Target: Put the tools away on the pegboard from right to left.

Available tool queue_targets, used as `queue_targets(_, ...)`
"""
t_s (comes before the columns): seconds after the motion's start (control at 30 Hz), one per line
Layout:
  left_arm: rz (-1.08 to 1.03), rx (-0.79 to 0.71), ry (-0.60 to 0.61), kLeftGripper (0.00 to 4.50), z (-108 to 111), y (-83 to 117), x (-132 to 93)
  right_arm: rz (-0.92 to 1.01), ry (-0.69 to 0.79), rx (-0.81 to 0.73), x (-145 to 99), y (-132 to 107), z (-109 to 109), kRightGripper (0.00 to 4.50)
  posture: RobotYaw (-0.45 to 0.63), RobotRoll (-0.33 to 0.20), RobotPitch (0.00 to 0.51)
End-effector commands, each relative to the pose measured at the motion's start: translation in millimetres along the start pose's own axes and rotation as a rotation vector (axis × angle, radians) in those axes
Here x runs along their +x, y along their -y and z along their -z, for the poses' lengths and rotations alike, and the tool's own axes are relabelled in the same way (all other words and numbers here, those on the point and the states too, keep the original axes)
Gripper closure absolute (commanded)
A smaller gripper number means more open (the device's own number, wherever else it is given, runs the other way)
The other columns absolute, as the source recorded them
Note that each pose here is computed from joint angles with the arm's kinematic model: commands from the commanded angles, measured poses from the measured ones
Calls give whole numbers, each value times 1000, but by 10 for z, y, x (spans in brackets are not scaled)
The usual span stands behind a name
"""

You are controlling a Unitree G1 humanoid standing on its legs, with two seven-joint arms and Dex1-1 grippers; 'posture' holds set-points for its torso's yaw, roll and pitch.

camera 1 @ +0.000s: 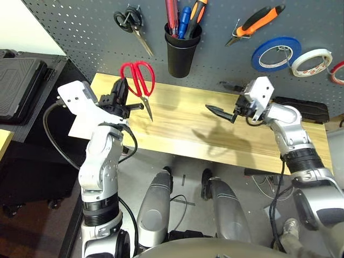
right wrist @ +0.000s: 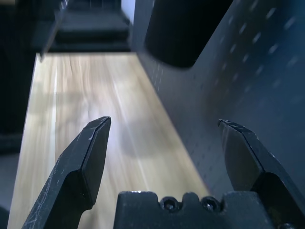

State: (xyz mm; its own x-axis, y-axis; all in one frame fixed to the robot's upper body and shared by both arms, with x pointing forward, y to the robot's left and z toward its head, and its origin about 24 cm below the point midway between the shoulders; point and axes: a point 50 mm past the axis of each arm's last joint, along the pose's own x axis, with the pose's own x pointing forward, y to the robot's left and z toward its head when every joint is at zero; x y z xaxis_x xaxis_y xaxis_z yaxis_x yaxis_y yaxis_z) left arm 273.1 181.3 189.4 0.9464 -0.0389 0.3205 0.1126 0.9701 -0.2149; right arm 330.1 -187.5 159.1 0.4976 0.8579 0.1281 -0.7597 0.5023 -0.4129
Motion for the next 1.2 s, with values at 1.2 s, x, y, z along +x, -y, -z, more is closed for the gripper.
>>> queue_targets(1.2,-102,26,85,4462,-401,-241,653,3,158,97,-72,375,-925,0,240,0,286)
